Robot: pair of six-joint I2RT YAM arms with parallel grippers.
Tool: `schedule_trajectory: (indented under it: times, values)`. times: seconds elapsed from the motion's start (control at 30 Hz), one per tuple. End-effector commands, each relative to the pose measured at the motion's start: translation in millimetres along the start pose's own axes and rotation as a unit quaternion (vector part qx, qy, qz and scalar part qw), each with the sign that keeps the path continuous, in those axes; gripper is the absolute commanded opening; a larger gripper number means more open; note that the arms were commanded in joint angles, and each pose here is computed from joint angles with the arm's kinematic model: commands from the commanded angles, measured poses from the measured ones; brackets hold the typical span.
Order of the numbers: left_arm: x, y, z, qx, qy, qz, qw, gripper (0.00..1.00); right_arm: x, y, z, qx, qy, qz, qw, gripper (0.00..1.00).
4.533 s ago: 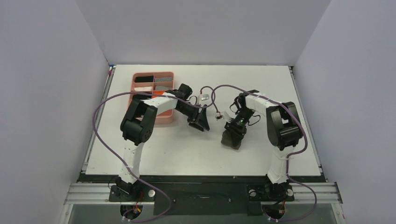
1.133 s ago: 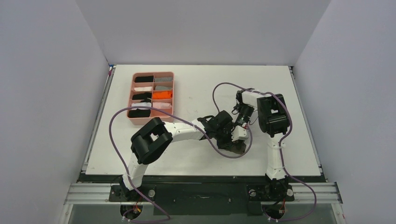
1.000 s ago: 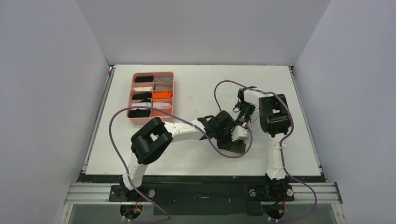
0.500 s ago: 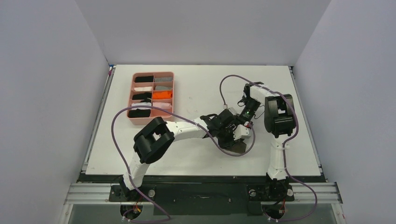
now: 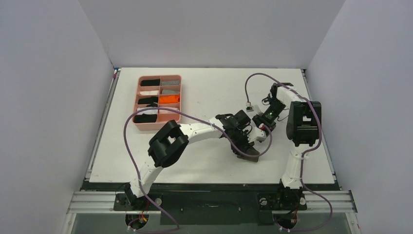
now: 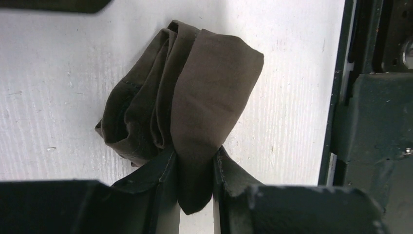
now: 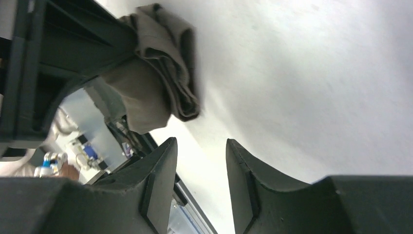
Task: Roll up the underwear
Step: Roll the underwear to the center of the board.
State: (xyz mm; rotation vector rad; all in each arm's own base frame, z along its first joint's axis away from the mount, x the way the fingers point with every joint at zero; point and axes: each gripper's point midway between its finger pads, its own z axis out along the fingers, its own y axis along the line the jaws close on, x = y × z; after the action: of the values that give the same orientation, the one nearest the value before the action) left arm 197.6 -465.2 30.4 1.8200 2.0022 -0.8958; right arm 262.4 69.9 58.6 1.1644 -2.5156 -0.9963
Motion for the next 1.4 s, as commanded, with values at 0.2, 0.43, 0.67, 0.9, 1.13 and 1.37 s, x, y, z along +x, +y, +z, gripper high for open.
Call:
schedule_trajectory:
  times: [0.2, 0.43, 0.67, 0.9, 1.13, 1.37]
  values:
    - [59, -21, 16, 0.085, 0.126, -0.153, 0.976, 0.0, -5, -44, -33, 0.152, -0.079, 0.063, 0.983, 0.37]
    - [58, -17, 21, 0.1, 0.139, -0.217, 0.961, 0.0, 2, -52, -38, 0.214, -0.11, 0.099, 0.966, 0.37]
    - [65, -9, 27, 0.136, 0.138, -0.304, 0.933, 0.0, 24, -63, -56, 0.274, -0.164, 0.141, 0.937, 0.38]
    - [68, 0, 34, 0.154, 0.132, -0.356, 0.912, 0.0, 71, -78, -61, 0.308, -0.177, 0.186, 0.916, 0.42]
    - [69, 6, 41, 0.168, 0.128, -0.389, 0.897, 0.0, 98, -55, -57, 0.323, -0.189, 0.138, 0.917, 0.43]
    - [79, 12, 46, 0.176, 0.132, -0.415, 0.883, 0.0, 99, -13, -37, 0.328, -0.169, 0.032, 0.929, 0.44]
